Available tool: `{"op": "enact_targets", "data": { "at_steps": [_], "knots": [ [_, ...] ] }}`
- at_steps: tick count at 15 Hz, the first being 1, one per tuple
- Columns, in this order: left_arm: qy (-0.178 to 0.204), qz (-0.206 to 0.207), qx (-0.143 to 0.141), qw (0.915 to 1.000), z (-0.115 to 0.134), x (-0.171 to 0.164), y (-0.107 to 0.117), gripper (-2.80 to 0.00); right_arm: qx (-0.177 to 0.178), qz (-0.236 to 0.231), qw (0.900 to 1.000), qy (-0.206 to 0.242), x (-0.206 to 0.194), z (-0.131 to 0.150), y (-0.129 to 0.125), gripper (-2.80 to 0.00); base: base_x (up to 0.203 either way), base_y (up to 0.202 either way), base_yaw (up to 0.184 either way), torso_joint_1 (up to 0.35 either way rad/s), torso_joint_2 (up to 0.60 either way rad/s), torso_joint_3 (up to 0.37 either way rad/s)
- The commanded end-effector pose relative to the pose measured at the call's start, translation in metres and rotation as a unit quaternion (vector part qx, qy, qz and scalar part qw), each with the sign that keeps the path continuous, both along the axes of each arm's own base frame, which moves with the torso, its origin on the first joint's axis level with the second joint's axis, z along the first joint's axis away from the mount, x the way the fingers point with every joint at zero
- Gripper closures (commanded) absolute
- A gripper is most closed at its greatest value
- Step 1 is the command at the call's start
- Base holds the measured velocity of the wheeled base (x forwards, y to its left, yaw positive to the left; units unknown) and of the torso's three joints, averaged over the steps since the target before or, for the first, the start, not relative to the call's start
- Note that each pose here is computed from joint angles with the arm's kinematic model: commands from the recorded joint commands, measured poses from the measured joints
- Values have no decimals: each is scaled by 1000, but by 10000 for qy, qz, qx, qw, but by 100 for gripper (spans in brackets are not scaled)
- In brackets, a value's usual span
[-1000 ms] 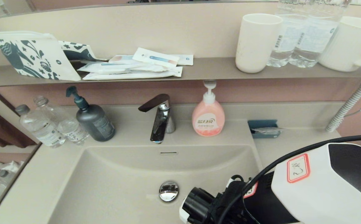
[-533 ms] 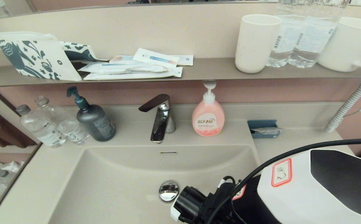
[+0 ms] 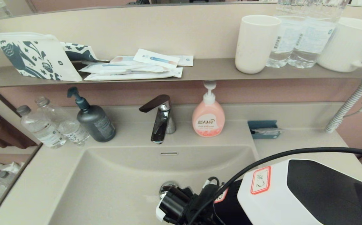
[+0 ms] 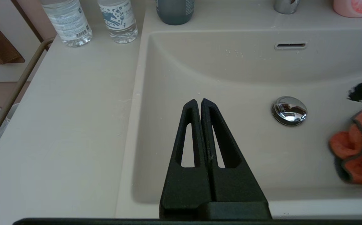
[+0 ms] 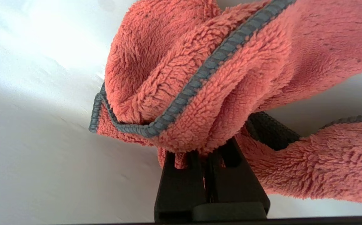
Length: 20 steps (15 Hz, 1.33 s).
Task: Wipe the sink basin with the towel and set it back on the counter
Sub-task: Wipe the sink
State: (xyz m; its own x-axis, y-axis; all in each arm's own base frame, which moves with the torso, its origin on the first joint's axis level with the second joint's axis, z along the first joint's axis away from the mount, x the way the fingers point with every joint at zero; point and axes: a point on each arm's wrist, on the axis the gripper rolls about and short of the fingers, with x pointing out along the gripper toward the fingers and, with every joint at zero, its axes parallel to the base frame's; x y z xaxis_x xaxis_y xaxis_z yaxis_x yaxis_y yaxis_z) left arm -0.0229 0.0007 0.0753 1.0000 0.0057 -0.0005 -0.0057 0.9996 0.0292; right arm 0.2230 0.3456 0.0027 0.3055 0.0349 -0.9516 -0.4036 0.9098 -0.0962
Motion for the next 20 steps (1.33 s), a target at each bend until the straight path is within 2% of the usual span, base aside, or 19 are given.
{"op": "enact_targets", "data": {
  "at_steps": [1, 5, 12, 17, 20],
  "knots": [
    [5, 2, 0, 10000, 0, 0, 0, 0, 14, -6, 10000, -22, 5, -9, 18, 0, 0, 0, 0, 0, 0, 0],
    [5, 2, 0, 10000, 0, 0, 0, 0, -2, -27, 9999, -132, 10, -14, 41, 0, 0, 0, 0, 0, 0, 0],
    [5, 2, 0, 10000, 0, 0, 0, 0, -100, 25, 9997, -238, 11, -16, 60, 0, 0, 0, 0, 0, 0, 0],
    [5, 2, 0, 10000, 0, 0, 0, 0, 410, 63, 9976, -553, 14, -15, 73, 0, 0, 0, 0, 0, 0, 0],
    [5, 2, 0, 10000, 0, 0, 0, 0, 784, 247, 9930, -854, 16, -12, 83, 0, 0, 0, 0, 0, 0, 0]
  ]
}}
